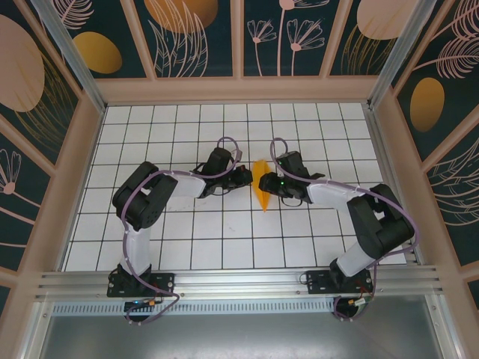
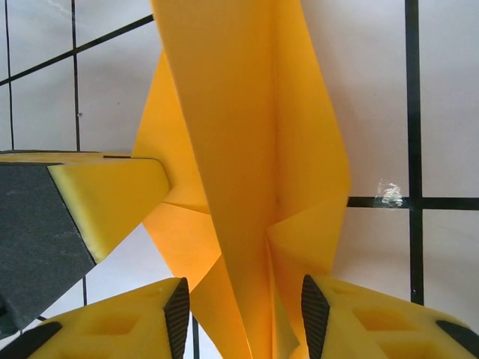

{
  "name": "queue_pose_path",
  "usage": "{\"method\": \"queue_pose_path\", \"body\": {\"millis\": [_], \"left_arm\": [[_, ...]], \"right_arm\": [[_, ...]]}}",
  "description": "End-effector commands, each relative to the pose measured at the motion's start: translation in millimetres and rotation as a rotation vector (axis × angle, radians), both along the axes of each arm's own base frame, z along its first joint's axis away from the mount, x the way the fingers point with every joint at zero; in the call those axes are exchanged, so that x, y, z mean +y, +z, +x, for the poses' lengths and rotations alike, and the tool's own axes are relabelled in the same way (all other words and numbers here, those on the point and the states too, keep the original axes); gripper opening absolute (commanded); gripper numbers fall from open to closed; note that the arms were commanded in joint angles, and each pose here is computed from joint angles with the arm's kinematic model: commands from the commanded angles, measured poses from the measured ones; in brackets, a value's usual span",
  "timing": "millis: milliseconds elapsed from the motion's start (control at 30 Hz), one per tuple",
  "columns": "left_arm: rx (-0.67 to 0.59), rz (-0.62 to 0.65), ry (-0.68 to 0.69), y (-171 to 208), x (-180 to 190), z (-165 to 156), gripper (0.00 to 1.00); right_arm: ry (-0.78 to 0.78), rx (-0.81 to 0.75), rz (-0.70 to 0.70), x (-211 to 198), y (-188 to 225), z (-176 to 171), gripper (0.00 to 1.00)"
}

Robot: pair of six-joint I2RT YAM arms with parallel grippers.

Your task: Fold a paper plane with a square sheet of paper (pick it up from the middle)

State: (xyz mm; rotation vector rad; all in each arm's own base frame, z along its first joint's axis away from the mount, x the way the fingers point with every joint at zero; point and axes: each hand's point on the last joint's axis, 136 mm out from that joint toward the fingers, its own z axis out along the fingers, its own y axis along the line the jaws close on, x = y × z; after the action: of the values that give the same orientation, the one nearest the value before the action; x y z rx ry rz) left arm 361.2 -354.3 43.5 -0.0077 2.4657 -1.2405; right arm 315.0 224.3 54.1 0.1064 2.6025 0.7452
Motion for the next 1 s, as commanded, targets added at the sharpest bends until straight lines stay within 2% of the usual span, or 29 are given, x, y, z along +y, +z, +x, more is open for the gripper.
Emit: {"method": "queue_pose_path", "body": {"millis": [0, 267, 567, 800, 967], "left_arm": [[0.008, -0.013, -0.003, -5.2, 1.4, -0.8, 0.00], [0.011, -0.012, -0.001, -6.7, 1.3, -0.5, 0.00], [0.026, -0.013, -0.001, -11.2, 1.4, -1.8, 0.00], [0.029, -0.011, -0.003, -13.4, 1.9, -2.7, 0.00], [0.033, -0.010, -0.002, -14.6, 2.0, -3.0, 0.00]], "right_arm": [[0.008, 0.002, 0.009, 6.2, 6.2, 1.9, 0.44], [0.021, 0.034, 0.010, 9.3, 0.9, -4.1, 0.44], [0.027, 0.072, 0.002, 18.5, -10.1, -9.7, 0.54], [0.016, 0.080, -0.018, 18.1, -16.9, -7.1, 0.50], [0.026, 0.078, -0.014, 20.4, -17.1, -7.7, 0.56]]}}
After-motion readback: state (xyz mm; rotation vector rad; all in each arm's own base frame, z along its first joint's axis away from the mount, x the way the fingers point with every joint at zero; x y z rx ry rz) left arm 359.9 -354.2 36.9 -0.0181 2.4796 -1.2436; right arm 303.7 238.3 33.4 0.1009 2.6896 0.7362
